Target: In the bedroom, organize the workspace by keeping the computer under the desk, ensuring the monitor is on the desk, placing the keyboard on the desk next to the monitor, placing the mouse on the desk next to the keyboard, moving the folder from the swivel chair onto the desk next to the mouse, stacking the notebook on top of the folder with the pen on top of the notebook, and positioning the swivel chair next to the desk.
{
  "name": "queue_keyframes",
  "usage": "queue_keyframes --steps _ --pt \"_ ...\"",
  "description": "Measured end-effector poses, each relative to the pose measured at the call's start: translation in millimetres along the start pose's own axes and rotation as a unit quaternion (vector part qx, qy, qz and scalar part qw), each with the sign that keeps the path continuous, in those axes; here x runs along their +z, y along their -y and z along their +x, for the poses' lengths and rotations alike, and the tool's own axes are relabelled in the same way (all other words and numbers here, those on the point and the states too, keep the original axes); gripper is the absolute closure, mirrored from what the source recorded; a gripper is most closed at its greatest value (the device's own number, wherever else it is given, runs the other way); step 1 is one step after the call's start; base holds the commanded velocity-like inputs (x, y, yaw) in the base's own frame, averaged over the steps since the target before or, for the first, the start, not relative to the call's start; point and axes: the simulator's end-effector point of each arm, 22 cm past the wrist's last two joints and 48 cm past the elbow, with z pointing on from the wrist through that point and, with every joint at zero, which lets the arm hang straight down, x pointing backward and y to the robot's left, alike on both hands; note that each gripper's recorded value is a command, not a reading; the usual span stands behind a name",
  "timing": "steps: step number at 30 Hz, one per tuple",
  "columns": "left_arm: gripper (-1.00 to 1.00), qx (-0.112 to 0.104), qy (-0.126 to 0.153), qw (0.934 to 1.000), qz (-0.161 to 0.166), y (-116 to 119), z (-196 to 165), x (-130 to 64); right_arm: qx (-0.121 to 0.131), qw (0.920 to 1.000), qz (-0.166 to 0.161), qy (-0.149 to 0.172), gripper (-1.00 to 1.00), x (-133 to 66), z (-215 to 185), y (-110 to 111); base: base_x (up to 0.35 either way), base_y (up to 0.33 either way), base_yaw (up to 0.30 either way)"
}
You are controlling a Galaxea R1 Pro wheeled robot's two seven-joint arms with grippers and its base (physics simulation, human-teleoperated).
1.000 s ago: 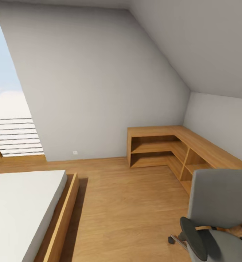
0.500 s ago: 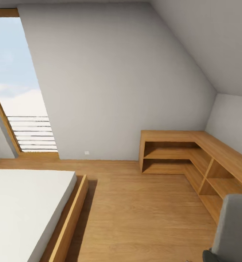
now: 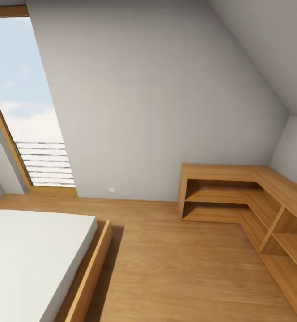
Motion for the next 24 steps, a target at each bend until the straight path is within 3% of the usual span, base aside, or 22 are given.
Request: queue_keyframes --steps 24 --pt "-1.0 -0.001 -0.001 1.0 0.0 0.9 0.2 -0.1 0.0 1.0 0.0 0.001 -1.0 0.1 -0.4 0.0 0.326 0.0 -0.016"
